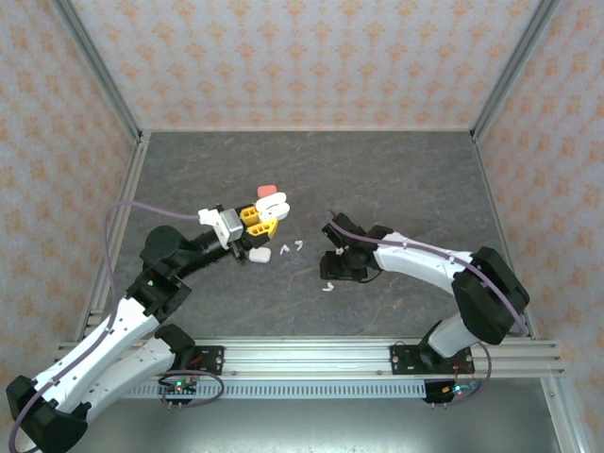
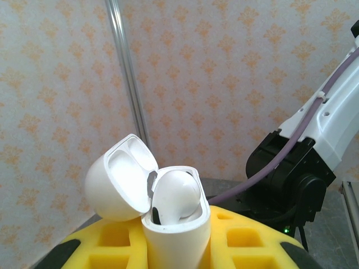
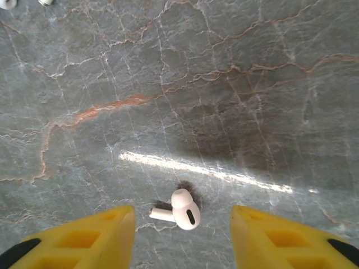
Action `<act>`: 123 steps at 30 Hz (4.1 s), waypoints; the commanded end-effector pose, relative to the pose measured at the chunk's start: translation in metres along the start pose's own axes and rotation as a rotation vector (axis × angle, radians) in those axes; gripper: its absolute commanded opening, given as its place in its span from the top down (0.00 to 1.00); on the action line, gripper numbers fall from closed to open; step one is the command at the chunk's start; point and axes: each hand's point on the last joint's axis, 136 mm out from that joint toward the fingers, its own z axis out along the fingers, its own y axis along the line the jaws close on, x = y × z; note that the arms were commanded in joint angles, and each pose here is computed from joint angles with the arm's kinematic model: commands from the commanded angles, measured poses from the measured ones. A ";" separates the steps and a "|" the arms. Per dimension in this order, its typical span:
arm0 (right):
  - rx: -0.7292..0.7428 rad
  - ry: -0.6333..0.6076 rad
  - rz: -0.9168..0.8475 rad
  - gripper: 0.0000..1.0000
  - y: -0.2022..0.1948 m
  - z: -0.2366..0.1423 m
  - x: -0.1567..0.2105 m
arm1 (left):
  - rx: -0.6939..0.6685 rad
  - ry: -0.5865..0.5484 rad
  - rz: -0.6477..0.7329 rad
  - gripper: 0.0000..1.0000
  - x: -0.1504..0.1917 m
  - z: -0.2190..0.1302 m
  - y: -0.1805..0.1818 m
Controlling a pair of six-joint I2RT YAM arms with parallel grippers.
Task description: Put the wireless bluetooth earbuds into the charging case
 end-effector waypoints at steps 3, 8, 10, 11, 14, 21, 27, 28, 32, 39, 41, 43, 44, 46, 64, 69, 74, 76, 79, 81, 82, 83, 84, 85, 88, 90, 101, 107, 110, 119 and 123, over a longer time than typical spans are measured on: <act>0.043 0.014 0.007 0.53 -0.004 0.013 0.008 | -0.018 -0.006 0.018 1.00 -0.004 0.000 0.002; 0.091 0.012 -0.020 0.51 -0.006 0.020 0.007 | -0.015 -0.001 0.014 1.00 -0.003 0.001 0.002; 0.108 0.014 -0.035 0.50 -0.006 0.021 0.006 | -0.013 0.002 0.013 1.00 -0.002 0.002 0.002; 0.117 0.022 -0.042 0.50 -0.006 0.023 0.007 | -0.016 0.003 0.014 1.00 -0.003 0.001 0.003; 0.155 0.035 -0.066 0.50 -0.007 0.027 0.008 | -0.015 0.005 0.013 1.00 -0.003 0.001 0.002; 0.212 0.081 -0.108 0.50 -0.011 0.030 0.021 | -0.018 0.012 0.012 1.00 -0.001 0.001 0.003; 0.241 0.122 -0.123 0.51 -0.019 0.026 0.036 | -0.016 0.016 0.009 1.00 0.000 0.002 0.003; 0.246 0.127 -0.123 0.51 -0.020 0.024 0.038 | -0.017 0.015 0.010 1.00 0.000 0.002 0.003; 0.246 0.124 -0.120 0.53 -0.024 0.017 0.042 | -0.016 0.017 0.010 1.00 0.001 0.002 0.003; 0.277 0.114 -0.126 0.59 -0.030 0.010 0.041 | -0.015 0.026 0.003 1.00 0.003 0.004 0.003; 0.273 0.111 -0.128 0.60 -0.029 0.010 0.040 | -0.016 0.026 0.003 1.00 0.003 0.004 0.004; 0.263 0.100 -0.134 0.62 -0.026 0.007 0.037 | -0.015 0.030 0.001 1.00 0.004 0.005 0.004; 0.256 0.092 -0.138 0.62 -0.023 0.006 0.035 | -0.015 0.032 0.000 1.00 0.004 0.005 0.004; 0.229 0.077 -0.148 0.62 -0.017 0.001 0.032 | -0.017 0.036 -0.002 1.00 0.005 0.005 0.004; 0.207 0.006 -0.110 0.60 0.001 0.016 0.007 | -0.013 0.037 -0.001 1.00 0.005 0.004 0.003; 0.197 0.020 -0.117 0.60 0.003 0.024 0.009 | -0.013 0.039 -0.002 1.00 0.007 0.004 0.003; 0.194 0.035 -0.118 0.62 0.004 0.030 0.010 | -0.013 0.040 -0.002 1.00 0.007 0.004 0.003; 0.195 0.038 -0.118 0.66 0.003 0.030 0.011 | -0.012 0.041 -0.003 1.00 0.007 0.004 0.003; 0.198 0.042 -0.122 0.70 0.002 0.030 0.011 | -0.013 0.042 -0.003 1.00 0.007 0.004 0.003; 0.202 0.043 -0.122 0.73 0.001 0.030 0.012 | -0.012 0.041 -0.003 1.00 0.007 0.004 0.003; 0.200 0.043 -0.124 0.76 0.001 0.028 0.013 | -0.012 0.043 -0.003 1.00 0.007 0.004 0.003; 0.200 0.039 -0.125 0.76 0.001 0.027 0.012 | -0.012 0.045 -0.006 1.00 0.008 0.004 0.003; 0.197 0.033 -0.126 0.76 0.002 0.025 0.011 | -0.012 0.045 -0.007 1.00 0.008 0.004 0.003; 0.192 0.026 -0.128 0.77 0.003 0.023 0.010 | -0.013 0.045 -0.006 1.00 0.008 0.004 0.003; 0.183 0.004 -0.136 0.77 0.005 0.016 0.007 | -0.012 0.040 -0.006 1.00 0.007 0.004 0.003; 0.177 -0.020 -0.146 0.77 0.006 0.008 0.003 | -0.012 0.043 -0.010 1.00 0.008 0.004 0.003; 0.055 -0.344 -0.263 0.77 0.036 -0.093 -0.040 | -0.014 0.055 -0.096 1.00 0.027 0.005 0.002; -0.120 -0.613 -0.358 0.76 0.067 -0.175 -0.061 | -0.021 0.076 -0.186 1.00 0.041 0.012 0.004; -0.212 -0.743 -0.414 0.76 0.082 -0.214 -0.067 | -0.022 0.088 -0.217 1.00 0.046 0.015 0.003; -0.439 -0.944 -0.579 0.76 0.134 -0.288 -0.072 | 0.008 0.104 -0.260 1.00 0.051 0.027 -0.002; -0.499 -0.988 -0.618 0.76 0.149 -0.304 -0.074 | 0.022 0.115 -0.261 1.00 0.052 0.031 -0.004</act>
